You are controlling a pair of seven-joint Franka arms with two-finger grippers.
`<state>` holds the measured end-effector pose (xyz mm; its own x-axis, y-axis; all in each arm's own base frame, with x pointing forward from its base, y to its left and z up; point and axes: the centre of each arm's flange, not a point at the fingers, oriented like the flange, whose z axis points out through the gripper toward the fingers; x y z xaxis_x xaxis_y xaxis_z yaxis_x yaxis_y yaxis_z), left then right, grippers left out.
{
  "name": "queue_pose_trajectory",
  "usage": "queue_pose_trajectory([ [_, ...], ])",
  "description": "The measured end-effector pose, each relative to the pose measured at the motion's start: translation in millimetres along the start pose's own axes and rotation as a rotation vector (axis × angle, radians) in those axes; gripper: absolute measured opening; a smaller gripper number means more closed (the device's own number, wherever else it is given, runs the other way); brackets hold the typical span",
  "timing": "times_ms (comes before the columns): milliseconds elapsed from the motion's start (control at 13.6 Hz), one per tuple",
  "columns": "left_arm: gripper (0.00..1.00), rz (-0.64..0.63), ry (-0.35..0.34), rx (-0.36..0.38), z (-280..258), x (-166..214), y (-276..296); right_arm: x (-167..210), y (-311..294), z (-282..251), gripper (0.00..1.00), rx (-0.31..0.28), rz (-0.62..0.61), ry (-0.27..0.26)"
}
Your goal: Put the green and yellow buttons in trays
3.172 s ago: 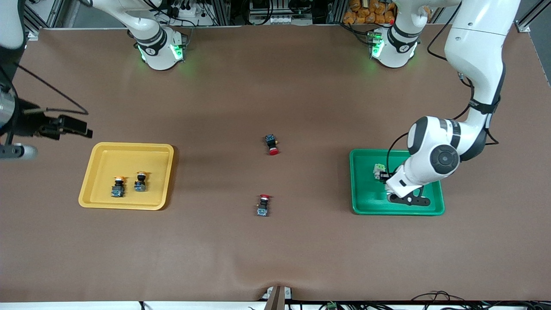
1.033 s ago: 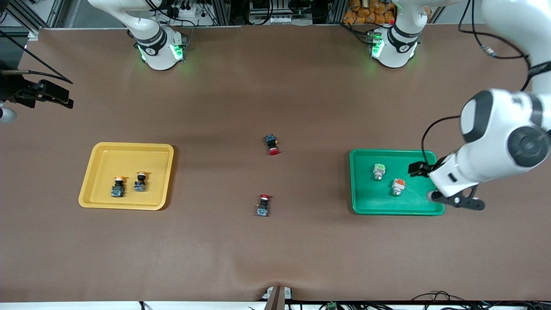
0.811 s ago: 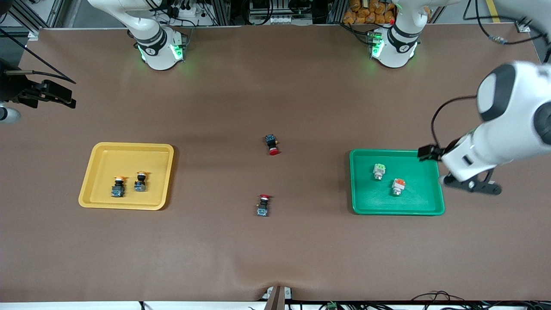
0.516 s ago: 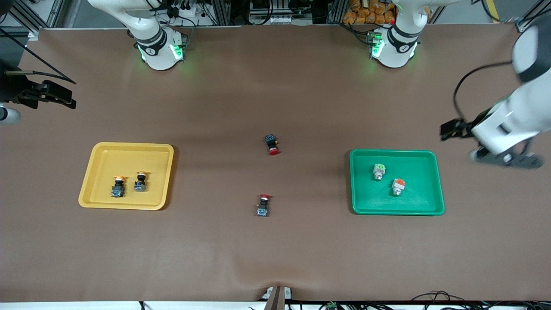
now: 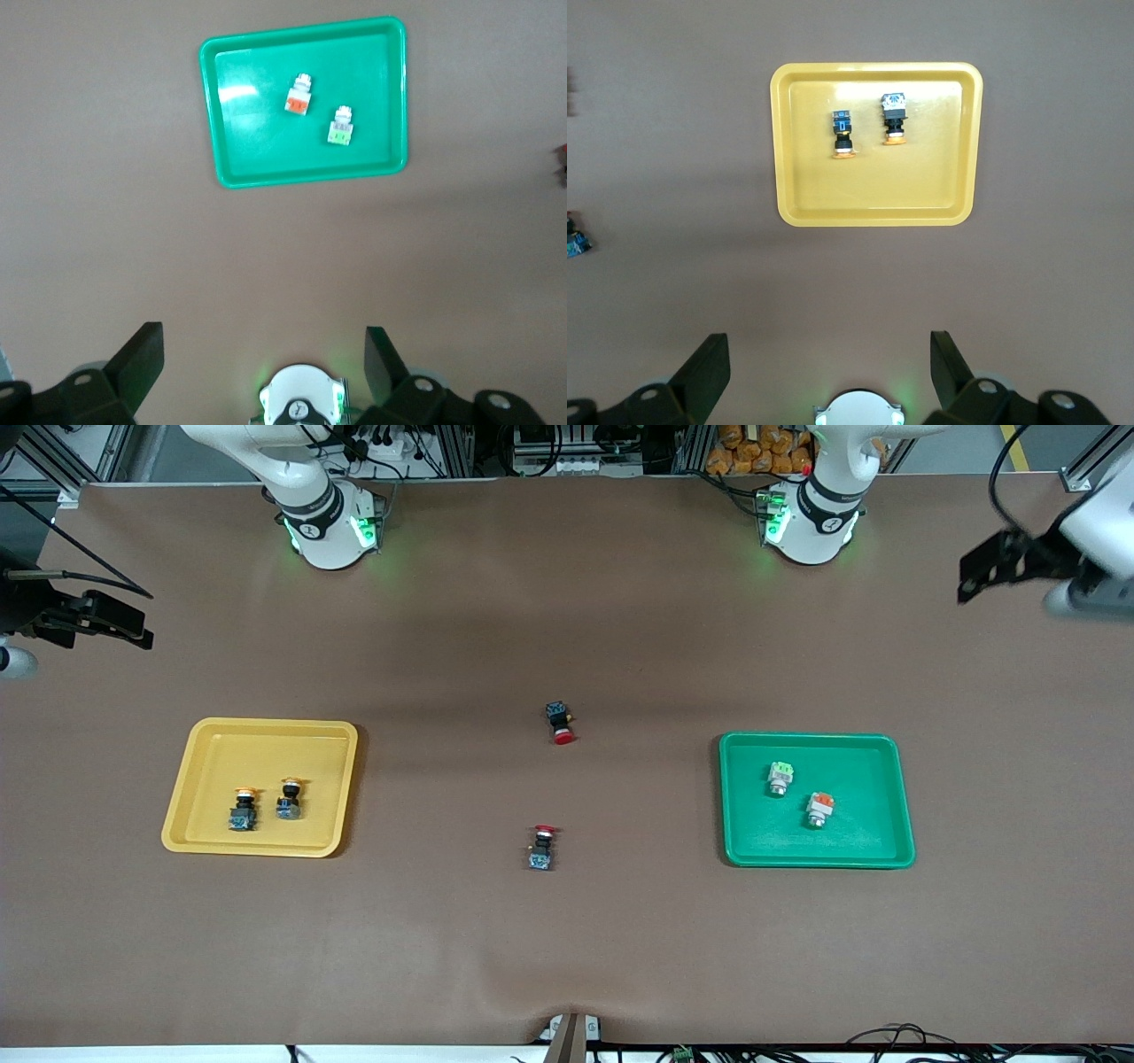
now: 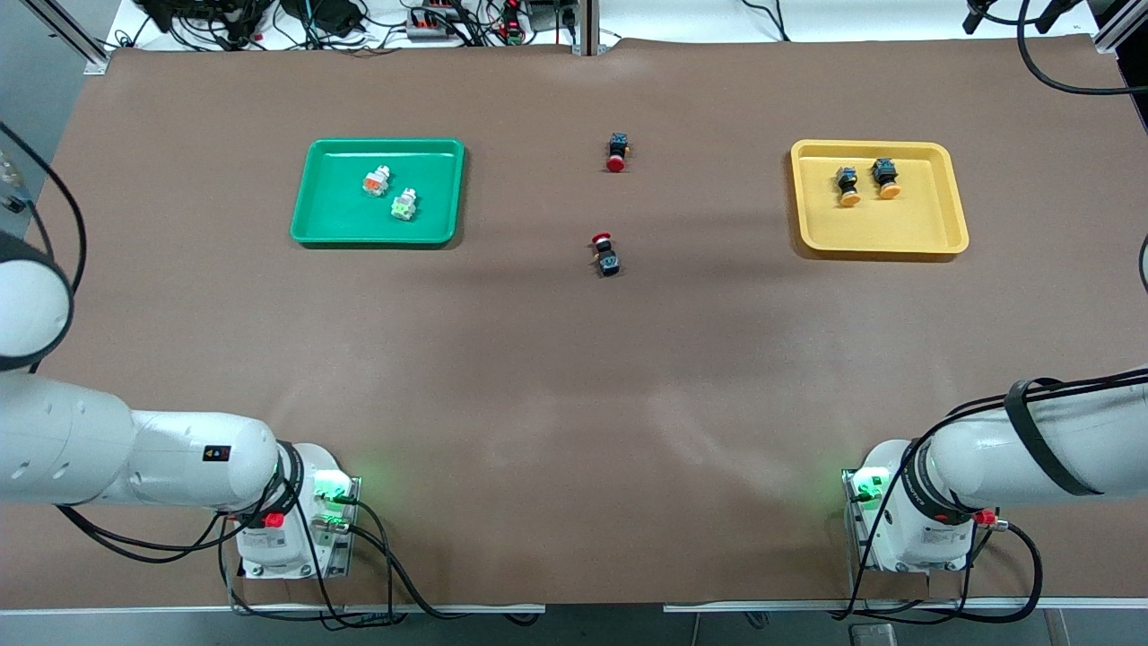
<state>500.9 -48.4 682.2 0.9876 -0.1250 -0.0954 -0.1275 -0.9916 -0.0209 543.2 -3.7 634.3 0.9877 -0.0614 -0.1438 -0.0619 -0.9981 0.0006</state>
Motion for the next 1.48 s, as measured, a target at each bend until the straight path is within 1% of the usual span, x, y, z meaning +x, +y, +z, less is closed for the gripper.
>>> queue_pose_trajectory([
  [148, 1.0, -0.018, 0.018, -0.002, -12, -15, -8, 0, -2, 0, 1.0, -0.001, 0.052, 0.0],
  [221, 1.0, -0.023, 0.022, -0.003, -14, -18, -12, 0, -3, 0, 1.0, -0.001, 0.058, 0.0],
  [516, 1.0, -0.038, 0.045, -0.007, -3, -2, -24, 0, 6, 0, 1.0, 0.001, 0.071, 0.001],
  [885, 1.0, -0.047, 0.043, -0.01, 8, 10, -37, 1, 28, 0, 1.0, 0.019, 0.027, 0.0],
  [1254, 1.0, -0.047, 0.045, -0.01, 8, 11, -37, 1, 27, 0, 1.0, 0.021, 0.021, 0.0],
  [1475, 1.0, -0.071, 0.029, -0.015, 16, 14, -50, 1, 26, 0, 1.0, 0.021, 0.018, 0.0],
])
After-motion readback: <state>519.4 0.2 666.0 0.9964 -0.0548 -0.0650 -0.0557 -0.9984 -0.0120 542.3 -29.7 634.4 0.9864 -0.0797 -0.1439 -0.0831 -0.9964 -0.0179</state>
